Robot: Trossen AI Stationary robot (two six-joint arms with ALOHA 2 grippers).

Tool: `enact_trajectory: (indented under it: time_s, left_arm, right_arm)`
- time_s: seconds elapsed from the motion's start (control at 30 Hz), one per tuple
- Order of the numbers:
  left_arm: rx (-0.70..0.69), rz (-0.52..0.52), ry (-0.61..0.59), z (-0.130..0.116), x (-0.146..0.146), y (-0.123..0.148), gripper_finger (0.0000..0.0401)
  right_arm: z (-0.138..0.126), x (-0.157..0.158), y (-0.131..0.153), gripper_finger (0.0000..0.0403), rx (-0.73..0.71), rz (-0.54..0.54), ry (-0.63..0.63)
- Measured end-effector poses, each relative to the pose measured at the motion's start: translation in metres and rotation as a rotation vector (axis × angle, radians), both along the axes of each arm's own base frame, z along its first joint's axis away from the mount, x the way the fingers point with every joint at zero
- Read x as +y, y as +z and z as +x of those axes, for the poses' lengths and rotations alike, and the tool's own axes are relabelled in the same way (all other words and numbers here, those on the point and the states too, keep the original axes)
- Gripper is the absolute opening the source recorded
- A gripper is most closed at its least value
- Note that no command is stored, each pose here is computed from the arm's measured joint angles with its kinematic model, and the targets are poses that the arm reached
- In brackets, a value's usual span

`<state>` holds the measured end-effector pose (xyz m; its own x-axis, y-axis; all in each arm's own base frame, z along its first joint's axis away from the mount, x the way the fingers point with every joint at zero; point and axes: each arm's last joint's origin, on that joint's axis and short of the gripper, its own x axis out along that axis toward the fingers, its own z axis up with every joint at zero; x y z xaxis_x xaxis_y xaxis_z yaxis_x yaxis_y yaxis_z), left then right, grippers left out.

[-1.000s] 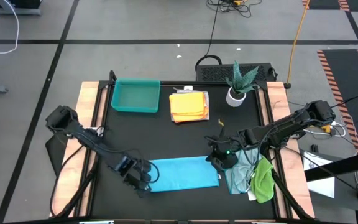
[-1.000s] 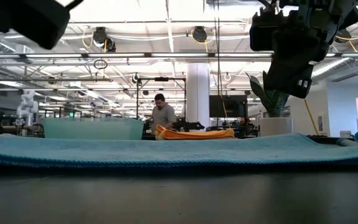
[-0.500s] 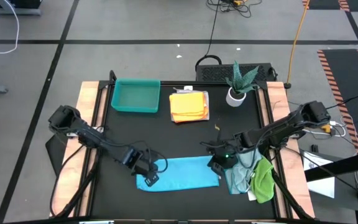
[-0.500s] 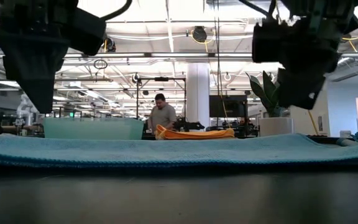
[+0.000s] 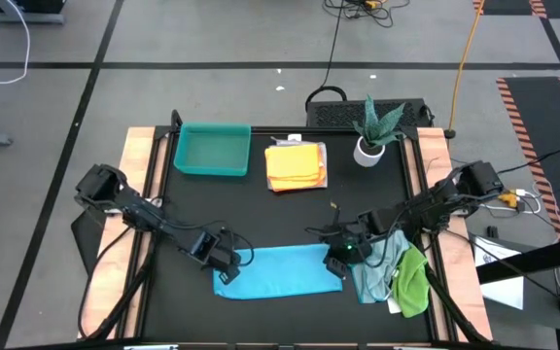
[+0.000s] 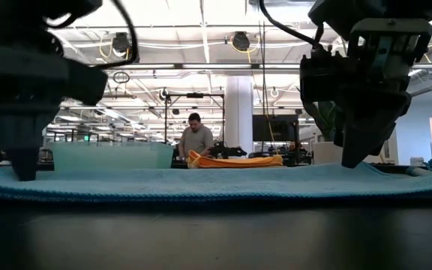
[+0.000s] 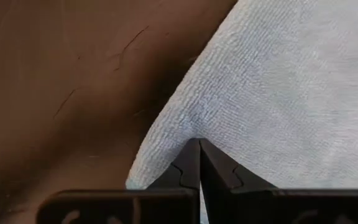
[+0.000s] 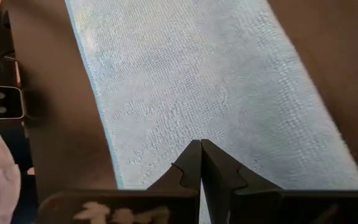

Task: Fold microfiber towels
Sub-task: Fold the blue microfiber towel

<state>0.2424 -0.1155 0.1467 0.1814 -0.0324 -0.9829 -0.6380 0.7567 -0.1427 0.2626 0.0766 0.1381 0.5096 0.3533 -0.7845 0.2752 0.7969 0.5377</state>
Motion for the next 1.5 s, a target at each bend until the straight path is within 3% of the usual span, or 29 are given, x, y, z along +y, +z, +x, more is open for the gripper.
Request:
enact_trajectory:
  time_s: [0.37,0.67,0.87,1.27,1.5]
  left_arm:
    - [-0.007,0.054,0.001,0.000,0.020,-0.010,0.0006]
    - [-0.041,0.194,0.016,0.015,0.067,-0.010,0.0008]
    - [-0.021,0.184,0.046,0.019,0.096,-0.011,0.0003]
    - [-0.023,0.127,0.042,0.021,0.096,-0.006,0.0003]
    - [-0.142,0.139,-0.033,0.033,0.088,0.037,0.0015]
  right_arm:
    - [-0.004,-0.029,-0.007,0.0000,0.082,-0.157,-0.047]
    - [-0.004,-0.061,-0.009,0.0000,0.112,-0.200,-0.068]
    - [-0.010,-0.074,-0.011,0.0000,0.179,-0.216,-0.068]
    - [-0.027,-0.089,0.003,0.0000,0.238,-0.264,-0.094]
    - [-0.028,-0.089,0.028,0.0000,0.089,-0.237,-0.154]
